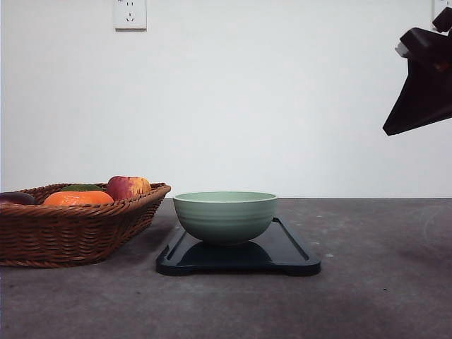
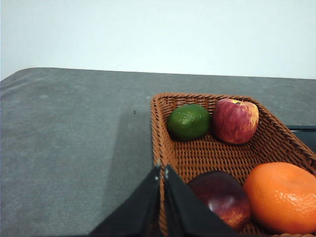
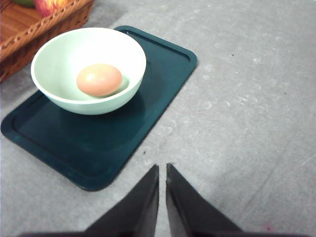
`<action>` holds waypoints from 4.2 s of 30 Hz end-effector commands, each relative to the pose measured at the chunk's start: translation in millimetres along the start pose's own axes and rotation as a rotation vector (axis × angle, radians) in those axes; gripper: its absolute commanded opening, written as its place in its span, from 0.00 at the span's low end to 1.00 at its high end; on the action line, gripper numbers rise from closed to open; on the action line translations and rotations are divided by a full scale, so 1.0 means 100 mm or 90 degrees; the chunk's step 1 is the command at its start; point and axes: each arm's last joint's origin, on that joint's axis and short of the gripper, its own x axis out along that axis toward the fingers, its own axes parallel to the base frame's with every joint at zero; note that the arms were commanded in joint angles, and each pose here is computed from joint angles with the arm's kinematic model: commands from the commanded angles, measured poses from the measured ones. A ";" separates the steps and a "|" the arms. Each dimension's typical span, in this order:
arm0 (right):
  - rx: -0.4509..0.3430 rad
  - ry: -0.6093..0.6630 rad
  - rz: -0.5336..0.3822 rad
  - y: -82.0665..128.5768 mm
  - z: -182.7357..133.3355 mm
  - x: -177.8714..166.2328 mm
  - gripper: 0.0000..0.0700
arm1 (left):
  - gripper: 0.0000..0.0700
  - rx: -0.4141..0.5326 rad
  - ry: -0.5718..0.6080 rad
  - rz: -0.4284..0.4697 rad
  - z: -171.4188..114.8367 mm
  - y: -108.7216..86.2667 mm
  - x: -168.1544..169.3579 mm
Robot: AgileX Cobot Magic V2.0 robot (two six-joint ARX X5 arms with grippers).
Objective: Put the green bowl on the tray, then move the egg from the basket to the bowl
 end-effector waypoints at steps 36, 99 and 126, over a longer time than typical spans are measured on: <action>0.138 -0.271 -0.295 -0.39 -1.11 -0.41 0.02 | 0.00 0.001 0.004 0.003 -0.05 0.01 0.02; 0.138 -0.271 -0.296 -0.39 -1.11 -0.41 0.02 | 0.00 0.001 0.004 0.003 -0.05 0.01 0.02; 0.138 -0.271 -0.296 -0.39 -1.11 -0.41 0.02 | 0.00 0.001 0.004 0.003 -0.05 0.01 0.02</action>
